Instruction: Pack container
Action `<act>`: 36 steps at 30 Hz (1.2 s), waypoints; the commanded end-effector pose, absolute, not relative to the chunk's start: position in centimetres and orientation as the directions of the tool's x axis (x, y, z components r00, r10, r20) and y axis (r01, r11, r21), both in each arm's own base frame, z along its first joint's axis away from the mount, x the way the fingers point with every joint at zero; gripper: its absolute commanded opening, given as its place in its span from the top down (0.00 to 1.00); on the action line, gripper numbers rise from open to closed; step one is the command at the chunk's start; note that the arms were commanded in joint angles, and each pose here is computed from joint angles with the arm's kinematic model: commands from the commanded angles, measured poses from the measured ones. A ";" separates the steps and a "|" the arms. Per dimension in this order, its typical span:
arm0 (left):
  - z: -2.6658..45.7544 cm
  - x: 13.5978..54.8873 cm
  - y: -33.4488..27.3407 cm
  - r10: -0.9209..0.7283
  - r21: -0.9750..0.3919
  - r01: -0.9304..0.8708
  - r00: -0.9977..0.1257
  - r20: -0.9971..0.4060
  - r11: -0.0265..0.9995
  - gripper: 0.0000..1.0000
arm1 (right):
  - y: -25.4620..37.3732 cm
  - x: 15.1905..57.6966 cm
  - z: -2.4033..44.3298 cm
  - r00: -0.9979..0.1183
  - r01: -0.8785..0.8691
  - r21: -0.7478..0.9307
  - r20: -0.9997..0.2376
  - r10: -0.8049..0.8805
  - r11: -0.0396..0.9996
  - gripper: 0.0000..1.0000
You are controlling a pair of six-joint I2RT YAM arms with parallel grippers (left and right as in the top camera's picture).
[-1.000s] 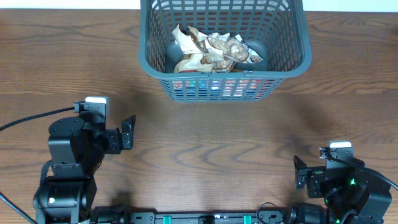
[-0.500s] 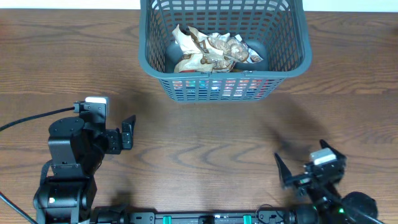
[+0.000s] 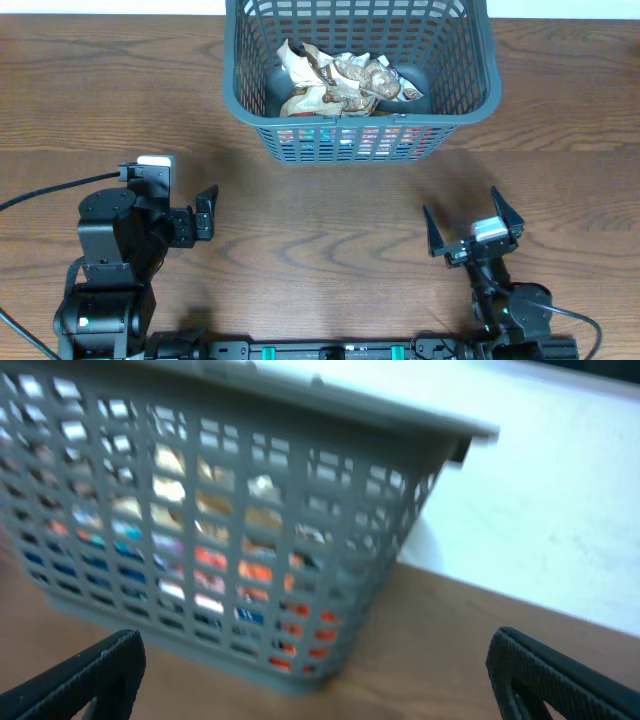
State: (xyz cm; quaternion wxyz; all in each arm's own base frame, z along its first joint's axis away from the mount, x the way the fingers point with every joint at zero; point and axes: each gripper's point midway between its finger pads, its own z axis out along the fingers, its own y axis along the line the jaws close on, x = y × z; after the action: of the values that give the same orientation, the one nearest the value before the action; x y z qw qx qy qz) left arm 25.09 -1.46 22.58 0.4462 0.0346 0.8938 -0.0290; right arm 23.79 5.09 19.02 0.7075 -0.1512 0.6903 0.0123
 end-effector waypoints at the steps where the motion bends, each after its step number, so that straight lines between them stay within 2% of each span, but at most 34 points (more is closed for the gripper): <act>1: 22.4 25.1 -1.4 0.025 -0.031 0.082 -0.603 -0.798 0.996 0.01 | 4.1 24.2 17.8 0.027 -0.168 -0.227 -0.974 -0.226 0.959 0.01; 6: 22.4 25.1 -1.4 0.025 -0.031 0.082 -0.603 -0.798 0.996 0.01 | 2.5 24.5 15.8 -0.058 -0.083 -0.154 -0.986 -0.159 0.985 0.01; 36: 22.4 25.1 -1.4 0.025 -0.031 0.082 -0.603 -0.798 0.996 0.01 | 2.5 24.5 15.9 -0.056 -0.083 -0.133 -0.989 -0.137 0.988 0.01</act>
State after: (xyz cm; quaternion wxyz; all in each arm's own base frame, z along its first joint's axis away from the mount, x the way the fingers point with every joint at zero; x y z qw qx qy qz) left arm 25.09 -1.46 22.59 0.4464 0.0348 0.8937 -0.0289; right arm 24.52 2.46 15.92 0.6818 -0.0821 0.7265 -0.0259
